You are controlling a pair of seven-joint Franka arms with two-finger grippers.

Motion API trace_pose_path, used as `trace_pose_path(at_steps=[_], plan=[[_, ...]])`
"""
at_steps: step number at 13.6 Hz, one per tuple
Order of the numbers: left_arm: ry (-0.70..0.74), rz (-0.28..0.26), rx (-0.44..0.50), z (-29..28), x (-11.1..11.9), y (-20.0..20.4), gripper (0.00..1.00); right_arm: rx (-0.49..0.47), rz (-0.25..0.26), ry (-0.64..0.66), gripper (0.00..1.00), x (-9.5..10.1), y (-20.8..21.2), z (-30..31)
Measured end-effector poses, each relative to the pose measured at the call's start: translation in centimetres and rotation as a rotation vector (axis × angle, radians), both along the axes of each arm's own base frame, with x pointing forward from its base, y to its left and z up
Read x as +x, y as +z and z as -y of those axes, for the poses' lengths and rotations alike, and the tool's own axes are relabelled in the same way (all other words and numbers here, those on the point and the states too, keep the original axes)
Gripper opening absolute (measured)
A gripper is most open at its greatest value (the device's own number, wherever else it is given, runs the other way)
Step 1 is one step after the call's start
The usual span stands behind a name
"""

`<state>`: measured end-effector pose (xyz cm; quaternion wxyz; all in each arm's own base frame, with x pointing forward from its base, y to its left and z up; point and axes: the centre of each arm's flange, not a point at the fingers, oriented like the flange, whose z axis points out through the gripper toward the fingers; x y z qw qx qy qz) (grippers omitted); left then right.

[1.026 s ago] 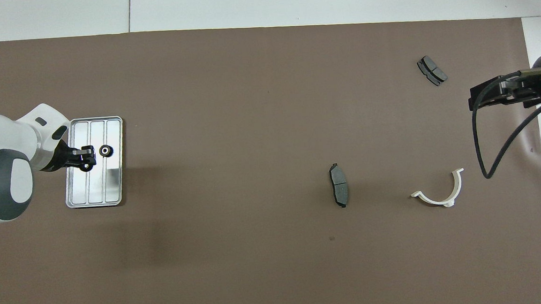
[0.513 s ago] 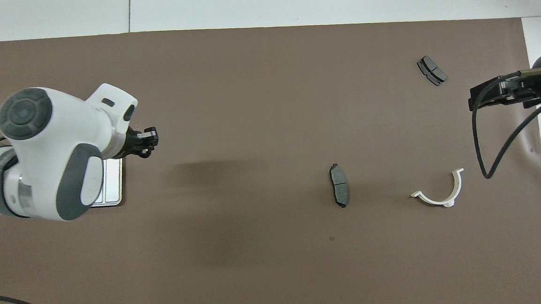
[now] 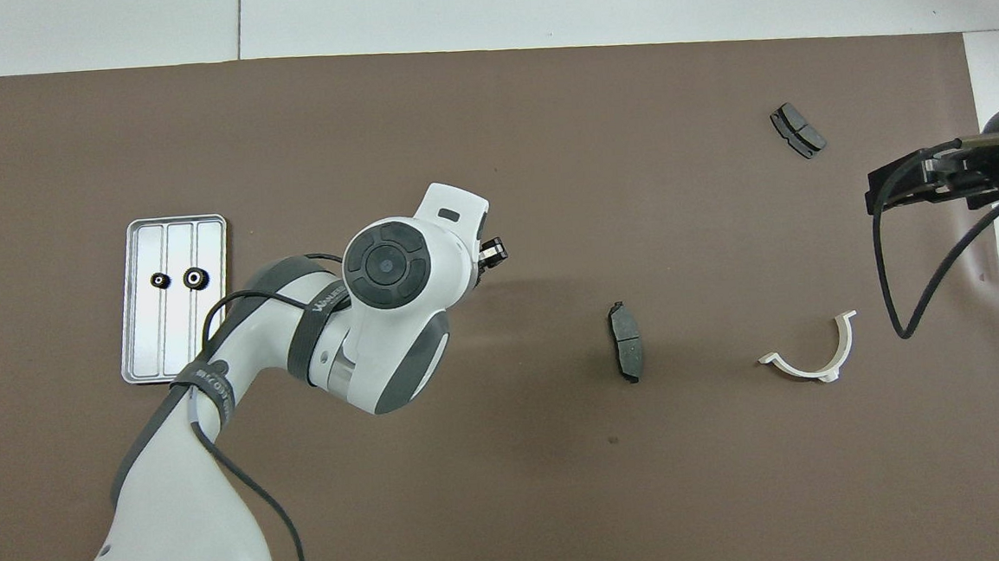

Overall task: Place bearing gear from tray to pile
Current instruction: 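Carry the gear with the left gripper to mid-table and release, then reach the right gripper to the gear while the left gripper returns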

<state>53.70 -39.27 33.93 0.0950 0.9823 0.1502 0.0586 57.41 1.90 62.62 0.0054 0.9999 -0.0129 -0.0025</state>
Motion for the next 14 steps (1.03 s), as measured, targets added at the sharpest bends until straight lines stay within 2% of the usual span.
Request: trace_pose_path(at_steps=[4, 5, 6, 8, 10, 12, 14], plan=[[0.000, 0.012, -0.014, 0.8, 0.7, -3.1, 0.34, 0.001, 0.024, 0.006, 1.00, 0.3, 0.1, -0.3], [0.001, 0.013, -0.014, 0.8, 0.7, -3.0, 0.40, 0.002, 0.027, 0.006, 1.00, 0.4, 0.0, -0.3], [0.002, 0.006, -0.007, 0.7, 0.7, -3.0, 0.51, 0.002, 0.031, 0.006, 1.00, 0.5, -0.3, -0.3], [0.009, -0.046, 0.031, 0.3, 1.0, -2.3, 0.74, 0.003, 0.035, 0.007, 1.00, 1.2, -1.4, -0.4], [0.050, -0.058, 0.048, -1.7, 2.7, 1.7, 0.99, 0.005, 0.044, 0.010, 1.00, 2.5, -3.2, -0.6], [0.132, -0.063, 0.055, -7.1, 4.7, 6.6, 1.00, 0.008, 0.054, 0.019, 1.00, 4.0, -5.2, -1.1], [0.215, -0.074, 0.069, -13.9, 6.6, 9.5, 1.00, 0.015, 0.074, 0.052, 1.00, 5.6, -7.5, -3.2]])
